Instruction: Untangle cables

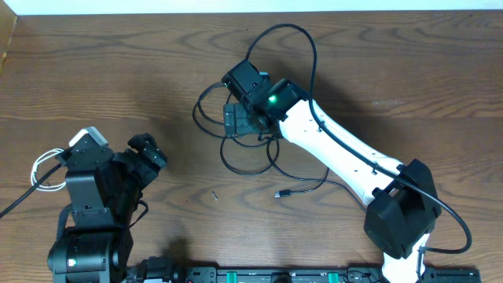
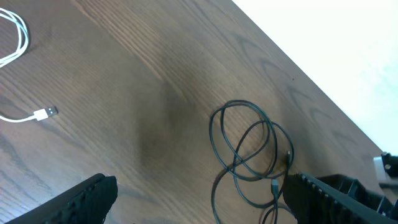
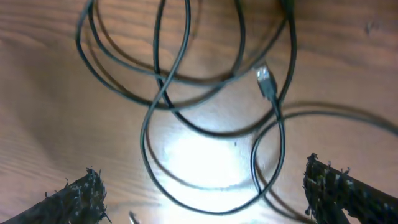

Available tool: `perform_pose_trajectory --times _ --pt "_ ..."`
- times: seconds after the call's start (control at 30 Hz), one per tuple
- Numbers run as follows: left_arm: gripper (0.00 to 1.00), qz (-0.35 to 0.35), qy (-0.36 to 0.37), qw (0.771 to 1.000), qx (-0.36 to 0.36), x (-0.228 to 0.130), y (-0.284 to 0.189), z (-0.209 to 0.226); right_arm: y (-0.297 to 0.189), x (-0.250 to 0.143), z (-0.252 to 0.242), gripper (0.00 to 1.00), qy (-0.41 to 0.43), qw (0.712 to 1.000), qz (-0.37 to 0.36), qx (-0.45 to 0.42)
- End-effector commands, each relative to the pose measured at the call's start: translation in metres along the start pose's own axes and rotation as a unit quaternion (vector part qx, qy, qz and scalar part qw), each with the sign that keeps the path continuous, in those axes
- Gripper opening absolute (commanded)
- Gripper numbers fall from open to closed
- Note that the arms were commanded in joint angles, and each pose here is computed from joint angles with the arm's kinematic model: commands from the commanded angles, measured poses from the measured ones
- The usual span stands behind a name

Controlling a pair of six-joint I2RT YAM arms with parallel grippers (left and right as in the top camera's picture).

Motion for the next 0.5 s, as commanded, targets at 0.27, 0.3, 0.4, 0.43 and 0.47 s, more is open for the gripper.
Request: perform_pose_trajectory --times 0.27,0.3,0.4,0.43,0.47 --pt "0.91 -0.01 0.008 1.0 0.002 0.004 -0.003 0.0 0.028 -0.063 0.015 0.82 0.21 0.974 0.075 -0.045" --pt "0.91 -0.01 0.008 1.0 0.002 0.004 -0.003 0.0 0.034 -0.068 0.013 0.84 0.243 0.966 0.073 -0.056" --pt "0.91 -0.01 0.008 1.0 0.002 0.004 -0.003 0.0 0.054 -0.08 0.008 0.83 0.305 0.948 0.069 -0.06" --pt "0.91 -0.01 0.008 1.0 0.002 0.004 -0.003 0.0 0.06 -0.082 0.006 0.82 0.312 0.946 0.062 -0.058" --pt "0.91 -0.01 0.008 1.0 0.002 0.004 -0.003 0.0 0.066 -0.083 0.004 0.81 0.316 0.946 0.054 -0.055"
Point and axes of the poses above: each gripper's point midway between its finger pads, its own y axis out along the fingers, its own z axis along the line the jaws close on, x = y × z, the point moved 8 cm from there along -y, back along the fingers, and after that the axes turned 4 degrees about -y, right-handed, at the moved point
